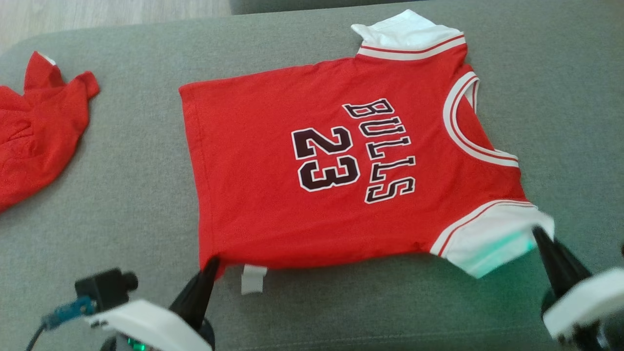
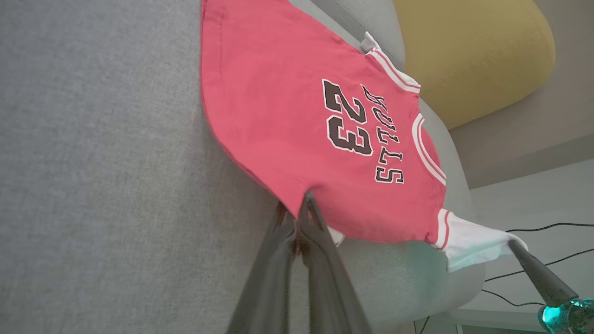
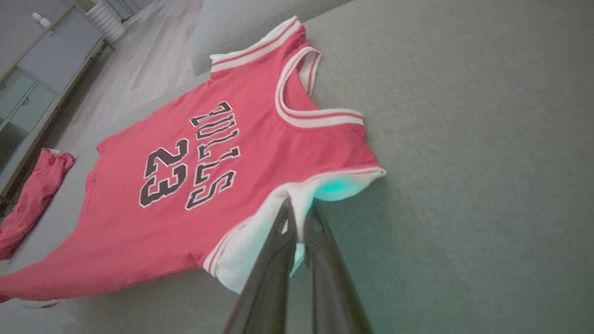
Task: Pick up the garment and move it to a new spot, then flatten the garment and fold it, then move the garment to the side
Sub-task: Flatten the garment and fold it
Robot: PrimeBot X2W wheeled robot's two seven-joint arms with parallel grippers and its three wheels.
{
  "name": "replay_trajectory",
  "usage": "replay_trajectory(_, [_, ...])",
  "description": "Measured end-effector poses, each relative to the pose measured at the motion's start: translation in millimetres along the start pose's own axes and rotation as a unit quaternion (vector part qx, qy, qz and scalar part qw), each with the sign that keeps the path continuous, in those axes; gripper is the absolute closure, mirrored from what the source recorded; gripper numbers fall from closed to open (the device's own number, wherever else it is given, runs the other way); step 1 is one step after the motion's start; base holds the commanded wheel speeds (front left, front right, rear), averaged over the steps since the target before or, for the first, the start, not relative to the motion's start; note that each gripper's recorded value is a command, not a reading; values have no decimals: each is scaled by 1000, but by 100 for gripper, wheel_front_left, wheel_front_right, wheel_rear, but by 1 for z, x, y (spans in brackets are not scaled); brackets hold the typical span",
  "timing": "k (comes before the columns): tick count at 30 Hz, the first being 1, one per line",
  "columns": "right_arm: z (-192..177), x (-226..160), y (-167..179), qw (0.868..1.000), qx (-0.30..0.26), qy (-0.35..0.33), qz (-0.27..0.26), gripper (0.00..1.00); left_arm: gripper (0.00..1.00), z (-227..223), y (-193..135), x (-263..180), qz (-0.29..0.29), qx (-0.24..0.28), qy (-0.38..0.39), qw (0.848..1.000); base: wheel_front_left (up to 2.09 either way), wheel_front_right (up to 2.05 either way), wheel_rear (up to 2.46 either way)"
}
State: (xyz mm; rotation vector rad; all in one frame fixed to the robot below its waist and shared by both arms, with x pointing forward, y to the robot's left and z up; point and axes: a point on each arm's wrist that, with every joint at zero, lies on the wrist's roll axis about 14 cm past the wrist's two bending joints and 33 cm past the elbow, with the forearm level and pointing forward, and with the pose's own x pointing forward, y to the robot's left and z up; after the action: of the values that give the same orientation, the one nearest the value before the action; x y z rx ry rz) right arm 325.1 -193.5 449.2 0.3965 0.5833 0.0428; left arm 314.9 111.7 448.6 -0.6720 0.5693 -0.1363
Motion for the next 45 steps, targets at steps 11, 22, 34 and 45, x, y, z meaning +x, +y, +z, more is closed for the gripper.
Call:
replay_trajectory(11, [34, 50, 25, 998, -55, 3, 30, 100, 100, 13, -9, 22, -2, 18, 33, 999, 0, 0, 0])
replay_trajectory(22, [48, 81, 30, 993, -111, 30, 38, 100, 100, 16, -4, 31, 12, 22, 97, 995, 0, 0, 0])
replay_trajectory(34, [50, 116, 27, 977, -190, 92, 31, 100, 100, 27, 10, 57, 58, -8, 162, 985, 0, 0, 0])
replay_trajectory(45, [53, 137, 25, 973, -218, 74, 27, 0, 0, 39, 14, 84, 68, 10, 165, 984, 0, 0, 0])
